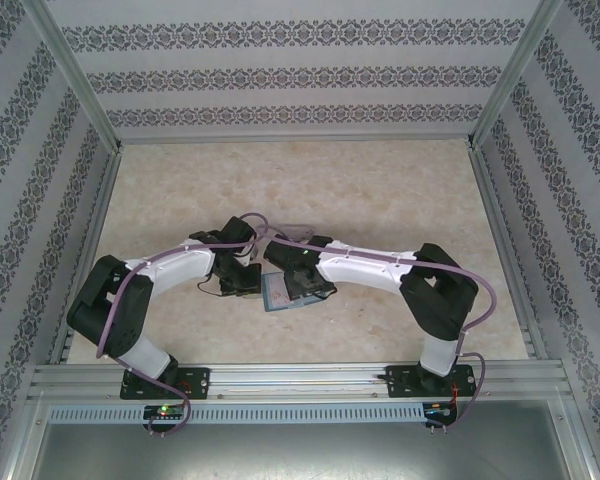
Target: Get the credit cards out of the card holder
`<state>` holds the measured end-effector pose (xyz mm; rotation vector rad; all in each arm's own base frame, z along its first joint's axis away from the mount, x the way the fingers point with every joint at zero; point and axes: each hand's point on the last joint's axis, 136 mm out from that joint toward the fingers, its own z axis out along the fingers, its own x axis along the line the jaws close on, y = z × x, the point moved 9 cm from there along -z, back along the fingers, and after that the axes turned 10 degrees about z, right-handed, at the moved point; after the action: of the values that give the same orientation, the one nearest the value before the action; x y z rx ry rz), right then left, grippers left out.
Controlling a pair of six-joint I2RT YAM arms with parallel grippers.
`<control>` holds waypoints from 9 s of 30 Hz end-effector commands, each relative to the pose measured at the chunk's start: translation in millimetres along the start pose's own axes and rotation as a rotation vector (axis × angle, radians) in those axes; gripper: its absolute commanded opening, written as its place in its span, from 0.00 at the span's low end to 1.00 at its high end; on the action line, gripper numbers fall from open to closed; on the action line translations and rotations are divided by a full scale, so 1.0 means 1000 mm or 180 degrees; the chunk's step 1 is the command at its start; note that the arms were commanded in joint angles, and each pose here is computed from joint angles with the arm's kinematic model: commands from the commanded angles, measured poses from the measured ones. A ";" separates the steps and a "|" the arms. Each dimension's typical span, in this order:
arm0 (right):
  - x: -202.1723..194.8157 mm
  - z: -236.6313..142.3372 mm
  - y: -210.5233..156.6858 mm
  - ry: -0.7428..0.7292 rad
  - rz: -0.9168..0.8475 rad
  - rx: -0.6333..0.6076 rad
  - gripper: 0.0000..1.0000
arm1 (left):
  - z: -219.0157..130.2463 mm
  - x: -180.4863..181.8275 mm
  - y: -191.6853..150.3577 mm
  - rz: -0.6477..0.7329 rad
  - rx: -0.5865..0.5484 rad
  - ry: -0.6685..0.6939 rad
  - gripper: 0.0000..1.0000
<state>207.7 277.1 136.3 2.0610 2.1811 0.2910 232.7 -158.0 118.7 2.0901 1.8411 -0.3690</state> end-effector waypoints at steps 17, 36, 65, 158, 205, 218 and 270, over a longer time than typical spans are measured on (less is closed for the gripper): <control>0.016 0.022 0.019 0.1175 0.0439 0.0367 0.21 | 0.017 -0.026 0.015 -0.0074 -0.0069 -0.0507 0.02; 0.005 0.042 0.015 0.0763 0.0346 0.0422 0.27 | 0.027 -0.011 0.007 -0.0063 0.0094 -0.0156 0.00; 0.002 0.027 0.021 0.0877 0.0341 0.0336 0.34 | 0.008 -0.027 0.015 0.0019 -0.0010 -0.0251 0.01; -0.015 0.011 0.004 0.2070 0.0908 0.0372 0.13 | 0.026 -0.006 -0.012 0.0075 0.0235 0.0090 0.01; -0.016 0.020 0.004 0.1558 0.0844 0.0345 0.38 | 0.007 -0.037 0.009 0.0167 0.0065 -0.0332 0.07; -0.020 0.044 -0.003 0.1607 0.0914 0.0543 0.37 | 0.037 -0.025 0.011 0.0151 0.0319 0.0008 0.06; -0.080 0.006 -0.001 0.1823 0.1071 0.0222 0.09 | 0.027 -0.012 -0.008 0.0089 0.0366 0.0281 0.03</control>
<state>214.1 206.8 120.0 2.7226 2.0786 1.0521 238.1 -193.5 106.4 2.1646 1.7857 -0.4415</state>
